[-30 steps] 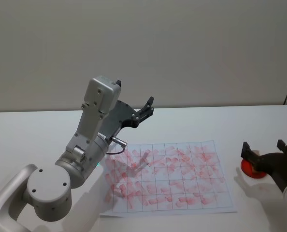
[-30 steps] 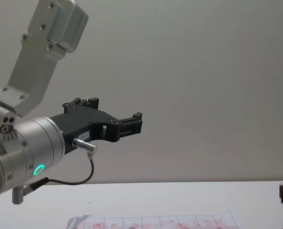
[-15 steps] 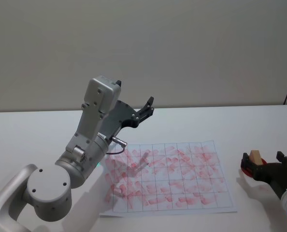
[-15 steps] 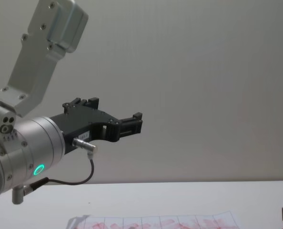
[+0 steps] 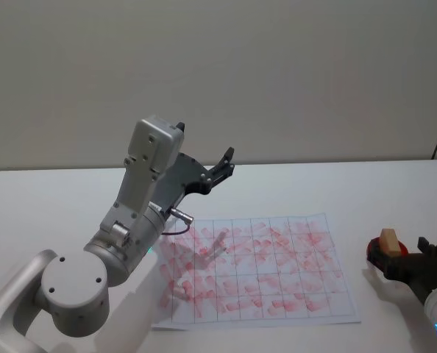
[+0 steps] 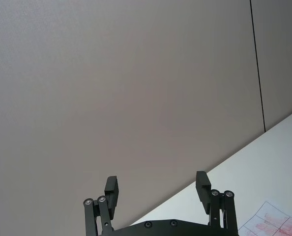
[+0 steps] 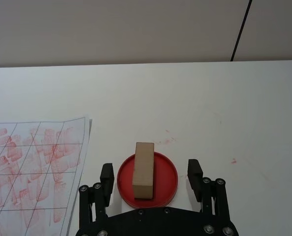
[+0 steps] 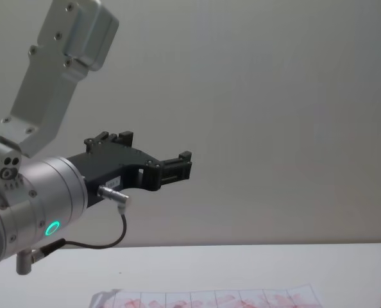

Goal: Use the one hand to pick up the stamp and affix it onto the A4 paper.

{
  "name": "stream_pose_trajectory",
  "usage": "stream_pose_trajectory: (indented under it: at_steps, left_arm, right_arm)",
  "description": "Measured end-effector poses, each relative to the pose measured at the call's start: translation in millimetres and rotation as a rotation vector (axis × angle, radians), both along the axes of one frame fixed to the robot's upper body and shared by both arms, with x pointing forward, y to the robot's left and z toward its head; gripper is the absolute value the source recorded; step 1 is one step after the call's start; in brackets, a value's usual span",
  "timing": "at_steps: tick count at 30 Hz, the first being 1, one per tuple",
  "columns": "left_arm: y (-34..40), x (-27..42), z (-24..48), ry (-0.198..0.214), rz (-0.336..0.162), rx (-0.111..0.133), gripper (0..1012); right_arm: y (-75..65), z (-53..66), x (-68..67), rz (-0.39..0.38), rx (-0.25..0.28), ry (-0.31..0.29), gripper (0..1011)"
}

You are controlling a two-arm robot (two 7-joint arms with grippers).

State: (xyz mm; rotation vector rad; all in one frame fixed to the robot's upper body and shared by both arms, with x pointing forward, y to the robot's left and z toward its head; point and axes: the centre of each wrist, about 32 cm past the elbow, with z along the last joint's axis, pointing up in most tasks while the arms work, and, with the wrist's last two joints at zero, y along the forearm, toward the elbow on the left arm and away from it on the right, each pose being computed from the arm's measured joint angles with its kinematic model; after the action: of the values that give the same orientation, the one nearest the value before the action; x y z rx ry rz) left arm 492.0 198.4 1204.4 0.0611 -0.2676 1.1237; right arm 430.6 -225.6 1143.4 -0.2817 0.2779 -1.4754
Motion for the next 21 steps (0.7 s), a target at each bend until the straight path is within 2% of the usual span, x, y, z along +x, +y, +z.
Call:
stream_pose_trajectory:
  at_steps: [3,7,10,14,21]
  left_arm:
    - [0.0,0.0,0.0,0.0,0.0,0.0,1001]
    - [0.0,0.0,0.0,0.0,0.0,0.0,1001]
    - [0.0,0.0,0.0,0.0,0.0,0.0,1001]
    - [0.0,0.0,0.0,0.0,0.0,0.0,1001]
    - [0.0,0.0,0.0,0.0,0.0,0.0,1001]
  right_arm:
    - [0.2,-0.4,0.9,0.0,-0.002,0.005,901]
    - [0.3,-1.0,1.6,0.001,-0.004,0.01,761]
    - [0.5,-1.4,2.1,0.002,-0.005,0.013,705]
    - [0.6,-1.6,2.5,0.002,-0.006,0.015,546]
    - [0.7,-2.1,3.0,0.002,-0.007,0.019,342]
